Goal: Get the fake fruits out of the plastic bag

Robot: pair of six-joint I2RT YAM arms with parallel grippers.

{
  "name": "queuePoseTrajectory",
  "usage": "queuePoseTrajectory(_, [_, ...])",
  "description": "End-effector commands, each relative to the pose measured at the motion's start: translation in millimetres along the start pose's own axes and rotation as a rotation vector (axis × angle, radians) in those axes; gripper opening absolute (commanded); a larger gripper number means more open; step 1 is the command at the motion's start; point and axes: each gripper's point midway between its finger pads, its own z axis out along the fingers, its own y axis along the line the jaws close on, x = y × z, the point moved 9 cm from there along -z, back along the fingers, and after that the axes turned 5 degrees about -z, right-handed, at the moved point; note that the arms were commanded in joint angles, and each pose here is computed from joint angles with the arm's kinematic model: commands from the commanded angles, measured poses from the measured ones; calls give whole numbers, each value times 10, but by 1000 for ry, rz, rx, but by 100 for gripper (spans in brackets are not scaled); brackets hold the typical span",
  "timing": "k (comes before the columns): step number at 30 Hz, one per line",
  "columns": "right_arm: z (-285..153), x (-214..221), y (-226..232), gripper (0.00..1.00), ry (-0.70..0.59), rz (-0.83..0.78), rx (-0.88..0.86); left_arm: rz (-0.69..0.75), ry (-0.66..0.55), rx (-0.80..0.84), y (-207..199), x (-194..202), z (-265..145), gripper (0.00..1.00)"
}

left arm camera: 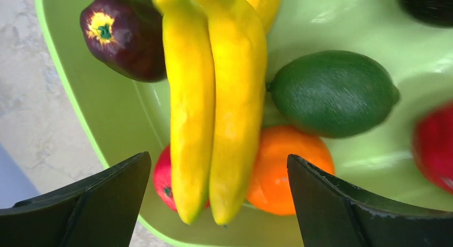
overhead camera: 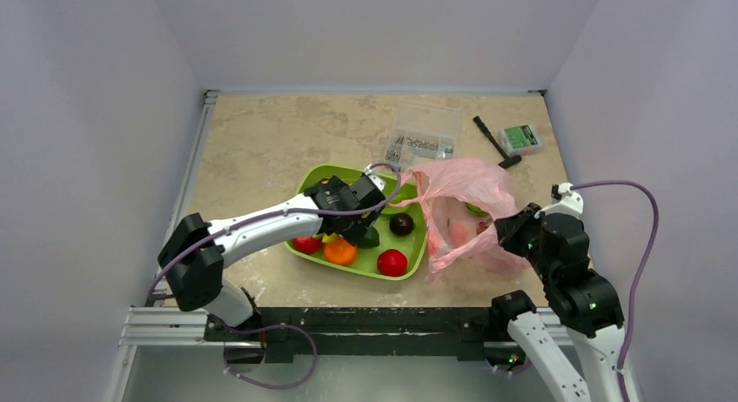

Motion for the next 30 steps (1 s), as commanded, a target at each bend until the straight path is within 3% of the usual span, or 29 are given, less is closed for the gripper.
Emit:
queuePoseTrajectory(1, [-68, -179, 222, 0, -64, -45, -206, -117, -92, 211, 11, -41, -336, 100])
queuePoseTrajectory(10, [-206, -515, 494, 0, -132, -148, -387, -203, -192, 408, 76, -142, -748, 96])
queuePoseTrajectory(15, [-225, -482, 450, 0, -108, -147, -353, -217, -280, 607, -40, -314, -930, 90])
queuePoseTrajectory(21, [-229, -356, 317, 0, -41, -127, -250, -266, -411, 953, -311, -760, -1216, 71])
queuePoseTrajectory(26, [-223, -262, 228, 0, 9, -121, -184, -276, -378, 1186, -639, -1145, -1222, 52])
queuePoseTrajectory(30, [-220, -223, 141, 0, 61, -120, -81, -274, -353, 1266, -953, -1344, -1145, 49])
